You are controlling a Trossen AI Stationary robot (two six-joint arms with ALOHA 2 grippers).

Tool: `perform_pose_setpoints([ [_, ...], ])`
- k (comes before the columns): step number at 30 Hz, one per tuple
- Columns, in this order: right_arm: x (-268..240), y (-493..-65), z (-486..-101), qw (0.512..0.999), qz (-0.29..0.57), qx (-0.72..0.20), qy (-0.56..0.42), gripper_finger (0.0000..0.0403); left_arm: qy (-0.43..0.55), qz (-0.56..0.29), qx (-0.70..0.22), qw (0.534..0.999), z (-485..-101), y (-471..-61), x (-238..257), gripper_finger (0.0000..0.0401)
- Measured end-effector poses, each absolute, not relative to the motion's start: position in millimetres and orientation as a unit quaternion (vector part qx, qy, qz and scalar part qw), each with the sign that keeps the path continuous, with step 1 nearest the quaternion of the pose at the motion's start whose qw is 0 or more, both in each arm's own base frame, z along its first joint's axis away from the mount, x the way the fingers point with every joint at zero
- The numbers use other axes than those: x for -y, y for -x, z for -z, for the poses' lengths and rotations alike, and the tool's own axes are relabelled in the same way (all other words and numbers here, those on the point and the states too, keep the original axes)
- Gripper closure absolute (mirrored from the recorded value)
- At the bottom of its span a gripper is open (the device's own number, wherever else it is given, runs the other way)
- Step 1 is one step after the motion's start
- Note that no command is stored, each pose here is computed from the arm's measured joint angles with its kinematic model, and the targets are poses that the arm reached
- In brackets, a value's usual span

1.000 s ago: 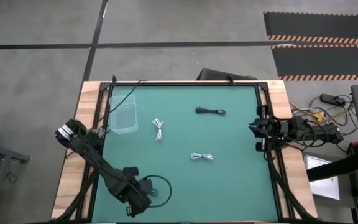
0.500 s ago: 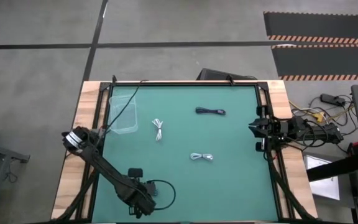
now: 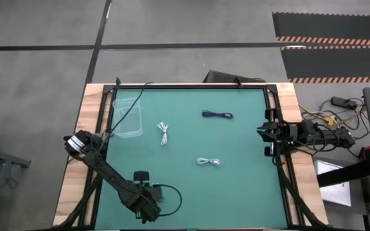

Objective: Pick and place USB-C Cables
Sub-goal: Put the blue charger cable into the transparent bin

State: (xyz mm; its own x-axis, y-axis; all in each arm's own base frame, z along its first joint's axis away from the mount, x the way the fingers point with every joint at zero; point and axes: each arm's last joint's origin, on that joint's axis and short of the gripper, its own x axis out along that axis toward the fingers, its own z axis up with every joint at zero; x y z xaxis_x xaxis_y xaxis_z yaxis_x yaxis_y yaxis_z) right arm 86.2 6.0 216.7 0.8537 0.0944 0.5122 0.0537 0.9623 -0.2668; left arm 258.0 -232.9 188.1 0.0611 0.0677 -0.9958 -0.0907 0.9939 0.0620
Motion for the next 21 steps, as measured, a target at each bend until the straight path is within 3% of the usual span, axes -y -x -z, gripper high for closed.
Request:
perform_pose_setpoints([
  [5, -6.0, -86.2, -216.6, 0.953, -0.011, 0.270, 0.137, 0.0376, 0.008, -0.054, -0.683, 0.728, -187.9, -257.7, 233.1, 0.0262],
  [21, -6.1, -86.3, -216.6, 0.953, -0.011, 0.269, 0.137, 0.0376, 0.008, -0.050, -0.682, 0.730, -181.7, -259.3, 237.0, 0.0262],
])
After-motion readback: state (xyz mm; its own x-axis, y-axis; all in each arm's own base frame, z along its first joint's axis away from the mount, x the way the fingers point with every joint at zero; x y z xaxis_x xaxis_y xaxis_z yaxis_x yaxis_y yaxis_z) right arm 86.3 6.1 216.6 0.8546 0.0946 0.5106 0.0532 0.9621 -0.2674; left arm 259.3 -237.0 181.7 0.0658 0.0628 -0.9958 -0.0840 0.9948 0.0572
